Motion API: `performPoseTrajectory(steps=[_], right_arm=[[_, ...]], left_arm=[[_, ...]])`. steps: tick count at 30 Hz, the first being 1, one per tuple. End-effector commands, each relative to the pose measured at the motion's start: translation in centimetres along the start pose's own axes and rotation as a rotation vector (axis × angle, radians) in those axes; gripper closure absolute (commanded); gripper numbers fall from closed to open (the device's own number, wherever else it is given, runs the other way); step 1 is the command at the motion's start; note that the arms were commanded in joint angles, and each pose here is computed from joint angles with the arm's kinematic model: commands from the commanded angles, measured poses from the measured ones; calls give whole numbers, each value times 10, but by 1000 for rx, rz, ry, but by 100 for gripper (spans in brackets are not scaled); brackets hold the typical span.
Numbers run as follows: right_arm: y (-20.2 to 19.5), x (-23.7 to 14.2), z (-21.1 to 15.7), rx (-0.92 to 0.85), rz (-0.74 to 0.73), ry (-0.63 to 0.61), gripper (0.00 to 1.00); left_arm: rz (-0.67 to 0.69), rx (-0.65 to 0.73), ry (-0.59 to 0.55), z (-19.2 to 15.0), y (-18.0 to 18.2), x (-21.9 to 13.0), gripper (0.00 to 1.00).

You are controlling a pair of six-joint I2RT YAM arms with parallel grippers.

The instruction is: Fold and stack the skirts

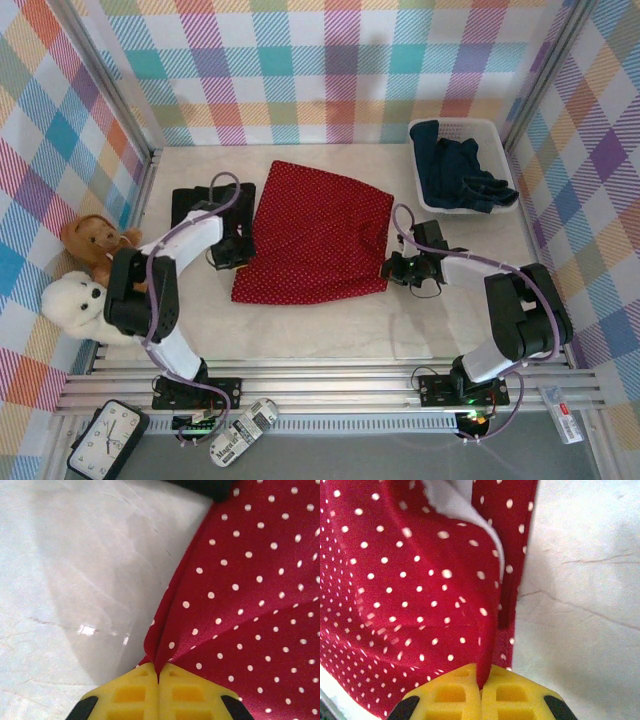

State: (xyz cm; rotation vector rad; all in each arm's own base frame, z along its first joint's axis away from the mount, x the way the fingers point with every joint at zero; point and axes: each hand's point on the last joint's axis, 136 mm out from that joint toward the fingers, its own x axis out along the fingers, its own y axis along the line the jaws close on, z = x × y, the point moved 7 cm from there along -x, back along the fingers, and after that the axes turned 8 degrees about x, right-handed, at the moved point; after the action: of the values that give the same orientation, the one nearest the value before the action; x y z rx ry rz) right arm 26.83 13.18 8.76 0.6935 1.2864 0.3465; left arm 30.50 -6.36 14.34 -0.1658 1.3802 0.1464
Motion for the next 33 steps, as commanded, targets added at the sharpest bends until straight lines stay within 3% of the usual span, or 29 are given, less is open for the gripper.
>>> performPoseTrajectory(steps=[1, 3, 7, 8, 10, 13, 18, 26, 33], right_arm=[[5, 6, -2, -33, 74, 35, 100], [-3, 11, -2, 2, 18, 37, 95], [0, -2, -2, 36, -5, -6, 62], [0, -7, -4, 64, -28, -8, 57], [-3, -16, -12, 146, -65, 1, 53], [-4, -23, -29, 288, -51, 31, 53], [1, -29, -47, 349, -7, 38, 54], [3, -15, -47, 332, 32, 67, 54], [6, 3, -43, 324, 17, 71, 54]], left_arm=[[19, -111, 26, -12, 17, 11, 100], [59, -128, 101, -19, 19, 30, 99], [52, -159, 85, -21, 20, 26, 47], [59, -163, 59, -20, 22, 19, 38], [83, -168, 17, -20, 27, 4, 30], [92, -191, -3, -30, 33, -8, 29], [15, -256, 28, -59, 35, -9, 28], [-35, -357, 96, -97, 42, 8, 34], [-208, -425, 131, -97, 23, 26, 41]])
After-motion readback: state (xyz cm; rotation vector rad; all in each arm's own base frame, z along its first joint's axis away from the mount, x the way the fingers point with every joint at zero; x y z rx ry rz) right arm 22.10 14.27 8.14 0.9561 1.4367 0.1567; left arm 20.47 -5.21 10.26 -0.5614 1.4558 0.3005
